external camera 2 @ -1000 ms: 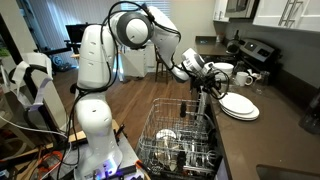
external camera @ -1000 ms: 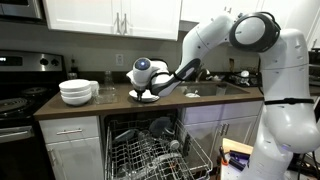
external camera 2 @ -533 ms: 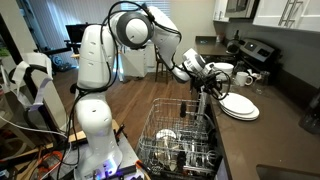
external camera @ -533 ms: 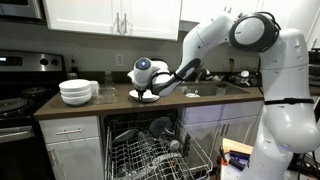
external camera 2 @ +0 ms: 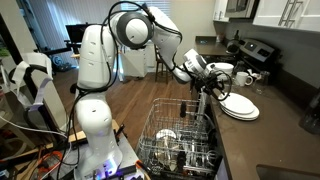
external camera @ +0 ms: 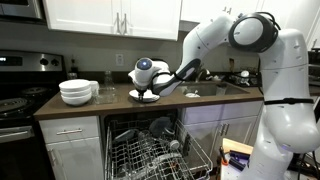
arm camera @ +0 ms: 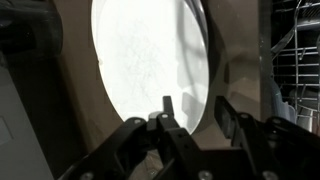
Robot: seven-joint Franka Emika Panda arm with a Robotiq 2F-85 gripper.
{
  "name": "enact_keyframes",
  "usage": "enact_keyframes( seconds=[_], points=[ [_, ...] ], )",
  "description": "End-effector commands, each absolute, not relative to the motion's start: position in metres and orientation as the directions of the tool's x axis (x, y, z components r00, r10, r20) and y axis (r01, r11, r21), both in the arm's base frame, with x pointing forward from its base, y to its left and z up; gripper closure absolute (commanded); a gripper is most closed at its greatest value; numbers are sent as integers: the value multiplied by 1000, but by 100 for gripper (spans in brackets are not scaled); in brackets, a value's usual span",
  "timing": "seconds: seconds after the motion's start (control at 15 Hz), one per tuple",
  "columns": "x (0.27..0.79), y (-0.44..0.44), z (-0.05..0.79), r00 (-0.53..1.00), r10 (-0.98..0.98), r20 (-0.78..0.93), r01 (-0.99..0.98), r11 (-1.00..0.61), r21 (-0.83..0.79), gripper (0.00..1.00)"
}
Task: Take the top white plate and put it in the dishwasher
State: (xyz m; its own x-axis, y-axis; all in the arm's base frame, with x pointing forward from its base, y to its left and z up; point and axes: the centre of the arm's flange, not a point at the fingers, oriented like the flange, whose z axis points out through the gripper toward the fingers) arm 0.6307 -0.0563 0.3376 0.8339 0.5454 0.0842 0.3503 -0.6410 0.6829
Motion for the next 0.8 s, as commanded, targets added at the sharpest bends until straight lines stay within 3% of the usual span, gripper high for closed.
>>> enact_keyframes(
  seconds=[0.0,0.13,0.4,0.73],
  points=[
    [629,-62,339,811,580,82,386,-635,669,80],
    [628,-61,340,806,586,81,391,-630,671,93],
    [627,-61,340,805,588,81,393,-630,670,99],
    [621,-55,346,814,577,66,386,-623,681,95]
  ],
)
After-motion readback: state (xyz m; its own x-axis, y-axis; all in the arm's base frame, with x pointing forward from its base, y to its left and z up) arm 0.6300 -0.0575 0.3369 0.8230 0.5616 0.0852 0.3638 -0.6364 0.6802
